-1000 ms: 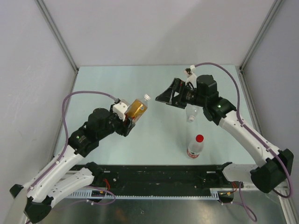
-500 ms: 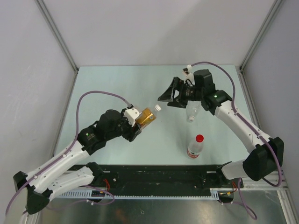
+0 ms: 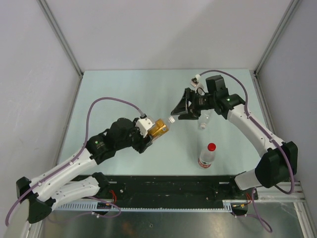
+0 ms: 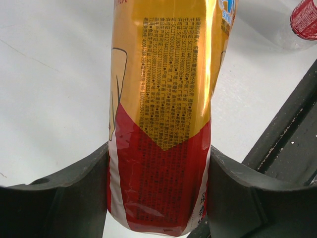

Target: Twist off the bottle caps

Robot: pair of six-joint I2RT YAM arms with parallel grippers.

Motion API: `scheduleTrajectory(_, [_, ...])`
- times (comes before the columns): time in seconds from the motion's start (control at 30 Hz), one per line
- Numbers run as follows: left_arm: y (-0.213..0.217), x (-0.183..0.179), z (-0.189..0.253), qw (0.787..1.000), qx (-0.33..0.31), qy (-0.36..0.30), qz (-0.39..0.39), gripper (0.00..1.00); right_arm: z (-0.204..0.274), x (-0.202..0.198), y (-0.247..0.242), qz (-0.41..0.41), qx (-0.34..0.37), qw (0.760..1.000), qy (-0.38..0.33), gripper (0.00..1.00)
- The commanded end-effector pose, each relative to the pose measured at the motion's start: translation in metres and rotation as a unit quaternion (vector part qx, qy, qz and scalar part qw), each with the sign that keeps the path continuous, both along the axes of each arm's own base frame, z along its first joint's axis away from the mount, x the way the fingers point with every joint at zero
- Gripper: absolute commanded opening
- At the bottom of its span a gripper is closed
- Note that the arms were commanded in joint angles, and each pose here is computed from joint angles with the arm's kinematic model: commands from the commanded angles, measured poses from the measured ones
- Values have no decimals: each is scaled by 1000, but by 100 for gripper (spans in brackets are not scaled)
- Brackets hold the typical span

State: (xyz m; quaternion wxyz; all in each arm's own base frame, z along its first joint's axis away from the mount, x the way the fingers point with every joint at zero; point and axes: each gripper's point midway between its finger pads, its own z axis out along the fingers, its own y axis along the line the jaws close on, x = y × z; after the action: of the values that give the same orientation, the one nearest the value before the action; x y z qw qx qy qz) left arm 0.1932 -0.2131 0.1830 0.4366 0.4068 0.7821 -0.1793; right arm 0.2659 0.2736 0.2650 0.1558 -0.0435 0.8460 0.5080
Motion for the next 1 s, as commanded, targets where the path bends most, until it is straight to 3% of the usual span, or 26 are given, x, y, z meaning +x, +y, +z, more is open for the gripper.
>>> scheduleTrajectory(0.0, [-3, 0, 4, 1000, 2, -17, -11, 24, 9, -6, 3, 34, 12, 999, 0, 67])
scheduleTrajectory(0.43, [-7, -2, 0, 1000, 10, -15, -19, 24, 1, -13, 8, 59, 14, 998, 15, 43])
scheduleTrajectory(0.97, [-7, -3, -1, 1000, 12, -15, -18, 23, -1, -23, 15, 79, 15, 996, 27, 45])
